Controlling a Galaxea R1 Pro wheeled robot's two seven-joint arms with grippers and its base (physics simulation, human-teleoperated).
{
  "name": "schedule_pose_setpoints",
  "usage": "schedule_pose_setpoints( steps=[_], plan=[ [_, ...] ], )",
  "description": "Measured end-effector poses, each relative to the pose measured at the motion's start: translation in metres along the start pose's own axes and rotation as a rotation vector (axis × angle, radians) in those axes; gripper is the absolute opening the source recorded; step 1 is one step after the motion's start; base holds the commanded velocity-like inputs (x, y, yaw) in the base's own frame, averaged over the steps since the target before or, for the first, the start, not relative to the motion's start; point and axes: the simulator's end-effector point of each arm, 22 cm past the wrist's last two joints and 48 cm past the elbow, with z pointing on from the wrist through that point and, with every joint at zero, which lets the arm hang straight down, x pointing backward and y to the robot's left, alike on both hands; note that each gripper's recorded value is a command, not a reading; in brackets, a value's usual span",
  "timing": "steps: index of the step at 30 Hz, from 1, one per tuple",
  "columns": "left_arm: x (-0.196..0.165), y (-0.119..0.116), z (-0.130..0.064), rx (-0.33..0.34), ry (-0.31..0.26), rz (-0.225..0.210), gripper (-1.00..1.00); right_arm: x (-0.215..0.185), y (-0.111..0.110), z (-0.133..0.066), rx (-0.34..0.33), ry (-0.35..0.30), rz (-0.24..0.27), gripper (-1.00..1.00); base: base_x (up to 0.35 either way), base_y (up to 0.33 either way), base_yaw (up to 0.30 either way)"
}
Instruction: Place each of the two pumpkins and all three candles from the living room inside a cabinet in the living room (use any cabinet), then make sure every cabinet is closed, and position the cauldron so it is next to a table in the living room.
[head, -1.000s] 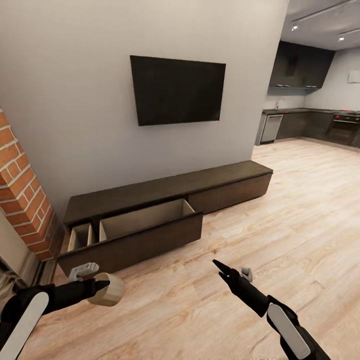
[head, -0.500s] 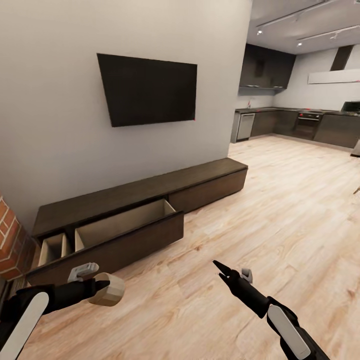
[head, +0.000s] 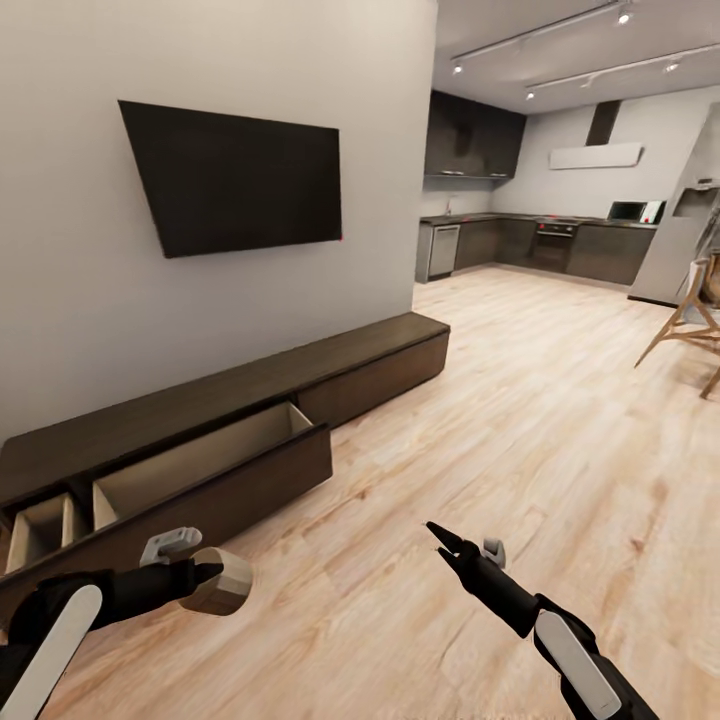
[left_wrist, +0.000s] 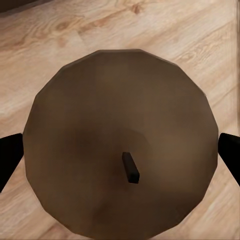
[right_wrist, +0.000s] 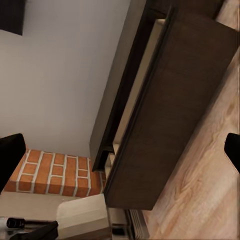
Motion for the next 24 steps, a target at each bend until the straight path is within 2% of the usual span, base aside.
schedule_pose_setpoints(
  steps=[13,24],
  plan=[
    [0.000,0.000,0.000,-0.002,0.000,0.001,-1.00,-0.005,-0.001,-0.002,0.002,-0.010,0.001,1.00,0.013,-0.009,-0.281],
    [0.001,-0.001,0.001,0.001,0.002,0.002,-1.00,-0.014,-0.005,-0.005,0.010,-0.034,0.007,1.00,0.201,-0.193,-0.276]
  ],
)
